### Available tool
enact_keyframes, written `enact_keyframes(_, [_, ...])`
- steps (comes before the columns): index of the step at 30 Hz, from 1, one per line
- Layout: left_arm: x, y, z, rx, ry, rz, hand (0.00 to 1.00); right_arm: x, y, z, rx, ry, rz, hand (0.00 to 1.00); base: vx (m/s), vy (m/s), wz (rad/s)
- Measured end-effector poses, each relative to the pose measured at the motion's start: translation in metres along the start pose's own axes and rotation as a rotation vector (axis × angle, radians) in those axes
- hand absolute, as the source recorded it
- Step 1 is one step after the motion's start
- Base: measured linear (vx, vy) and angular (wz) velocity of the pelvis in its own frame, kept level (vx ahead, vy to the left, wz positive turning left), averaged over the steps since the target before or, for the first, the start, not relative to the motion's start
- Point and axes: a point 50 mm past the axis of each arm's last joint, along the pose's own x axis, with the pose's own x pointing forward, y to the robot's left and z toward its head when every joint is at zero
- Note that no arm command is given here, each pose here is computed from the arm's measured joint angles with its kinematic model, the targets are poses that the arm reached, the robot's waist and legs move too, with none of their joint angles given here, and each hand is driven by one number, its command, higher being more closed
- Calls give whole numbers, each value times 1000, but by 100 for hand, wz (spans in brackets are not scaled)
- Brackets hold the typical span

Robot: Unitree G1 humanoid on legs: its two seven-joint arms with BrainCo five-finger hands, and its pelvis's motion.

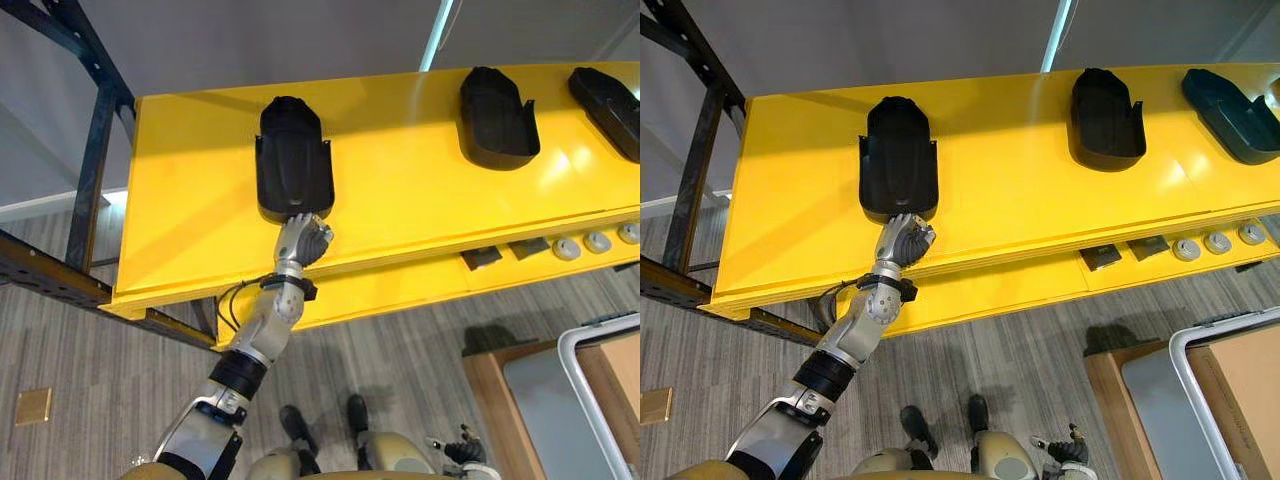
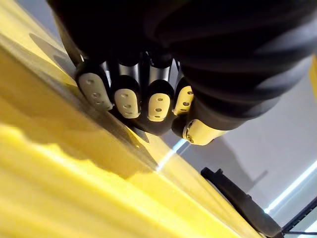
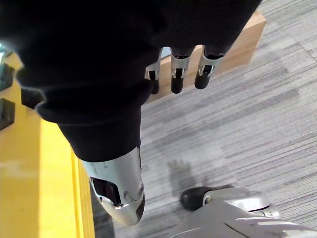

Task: Walk over and take plastic housings, then place them on the shelf

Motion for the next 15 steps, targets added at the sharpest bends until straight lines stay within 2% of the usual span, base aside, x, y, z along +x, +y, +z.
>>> enact_keyframes(15, [17, -1, 11, -180, 41, -29, 100, -1, 0, 0, 4, -5, 2, 0, 4, -1, 0])
